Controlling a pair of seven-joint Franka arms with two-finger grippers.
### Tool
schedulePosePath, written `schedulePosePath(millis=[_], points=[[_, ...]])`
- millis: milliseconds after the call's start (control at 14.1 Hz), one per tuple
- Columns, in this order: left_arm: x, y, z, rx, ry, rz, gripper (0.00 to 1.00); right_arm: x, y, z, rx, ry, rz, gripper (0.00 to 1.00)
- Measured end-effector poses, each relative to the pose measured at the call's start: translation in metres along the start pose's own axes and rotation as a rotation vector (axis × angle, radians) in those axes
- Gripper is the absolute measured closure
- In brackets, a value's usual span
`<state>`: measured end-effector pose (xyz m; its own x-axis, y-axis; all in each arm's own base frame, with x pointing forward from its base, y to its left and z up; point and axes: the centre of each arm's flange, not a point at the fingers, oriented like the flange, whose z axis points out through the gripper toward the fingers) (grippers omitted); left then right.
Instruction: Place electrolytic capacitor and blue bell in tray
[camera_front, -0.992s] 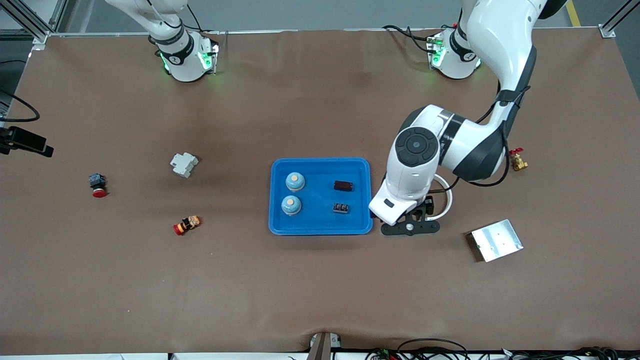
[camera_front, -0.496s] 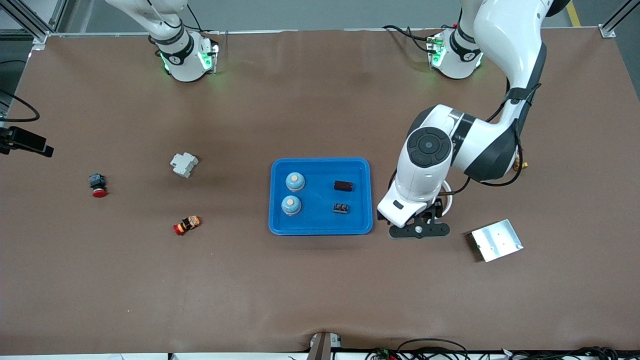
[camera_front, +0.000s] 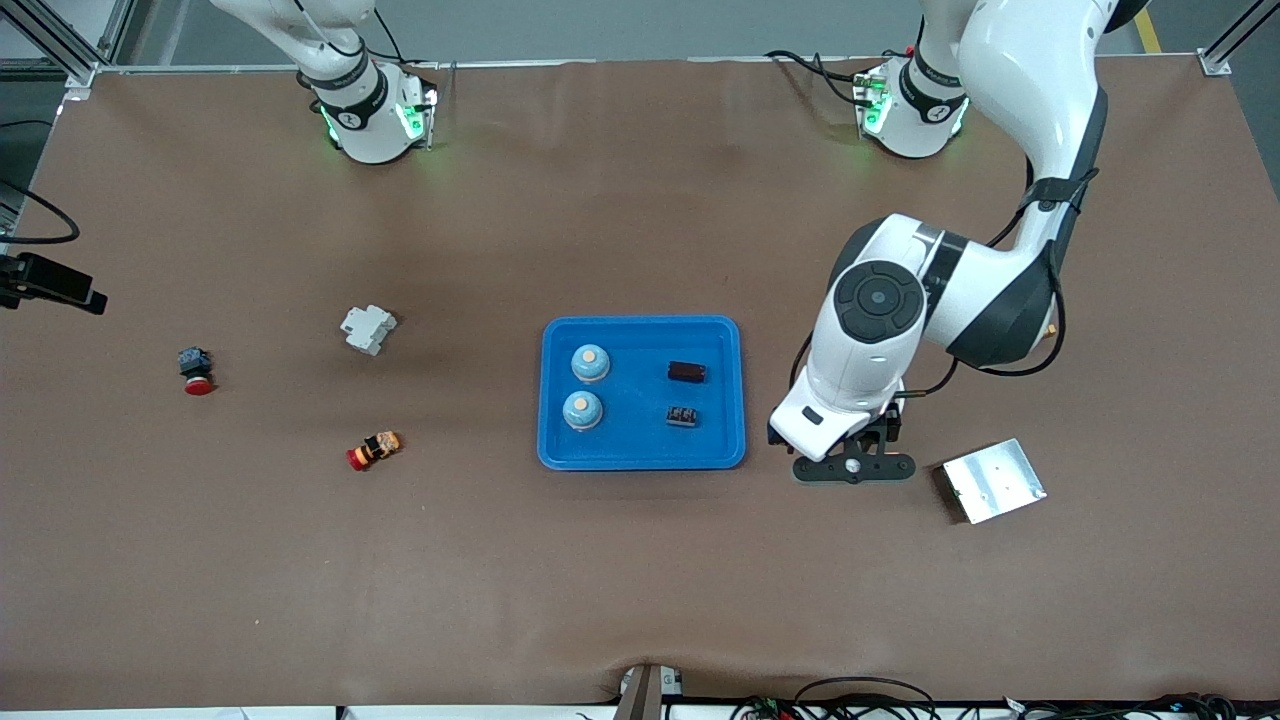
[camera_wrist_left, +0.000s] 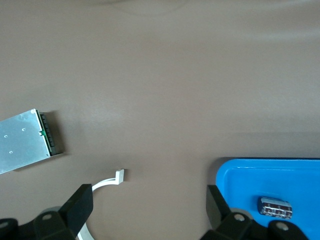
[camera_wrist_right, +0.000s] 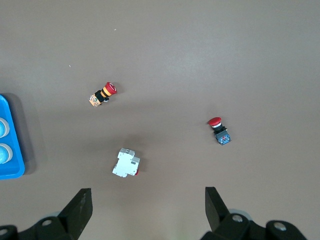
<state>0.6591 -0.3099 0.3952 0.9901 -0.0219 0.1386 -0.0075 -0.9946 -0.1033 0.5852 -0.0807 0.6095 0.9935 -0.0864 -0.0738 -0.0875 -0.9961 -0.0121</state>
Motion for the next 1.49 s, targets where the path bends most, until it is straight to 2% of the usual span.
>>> schedulePosePath(millis=[709, 921, 1204, 1488], points=[[0.004, -0.012, 0.002, 0.002, -0.006, -0.016, 0.0, 0.0, 0.0, 0.0, 0.0, 0.0, 0.0, 0.0], [0.005, -0.014, 0.001, 0.0, -0.003, 0.02, 0.0, 0.0, 0.0, 0.0, 0.0, 0.0, 0.0, 0.0], [0.021, -0.056, -0.014, -0.009, 0.013, 0.071, 0.0, 0.0, 0.0, 0.0, 0.0, 0.0, 0.0, 0.0], [0.032, -0.11, -0.037, -0.067, -0.008, 0.077, 0.0, 0.0, 0.0, 0.0, 0.0, 0.0, 0.001, 0.0]])
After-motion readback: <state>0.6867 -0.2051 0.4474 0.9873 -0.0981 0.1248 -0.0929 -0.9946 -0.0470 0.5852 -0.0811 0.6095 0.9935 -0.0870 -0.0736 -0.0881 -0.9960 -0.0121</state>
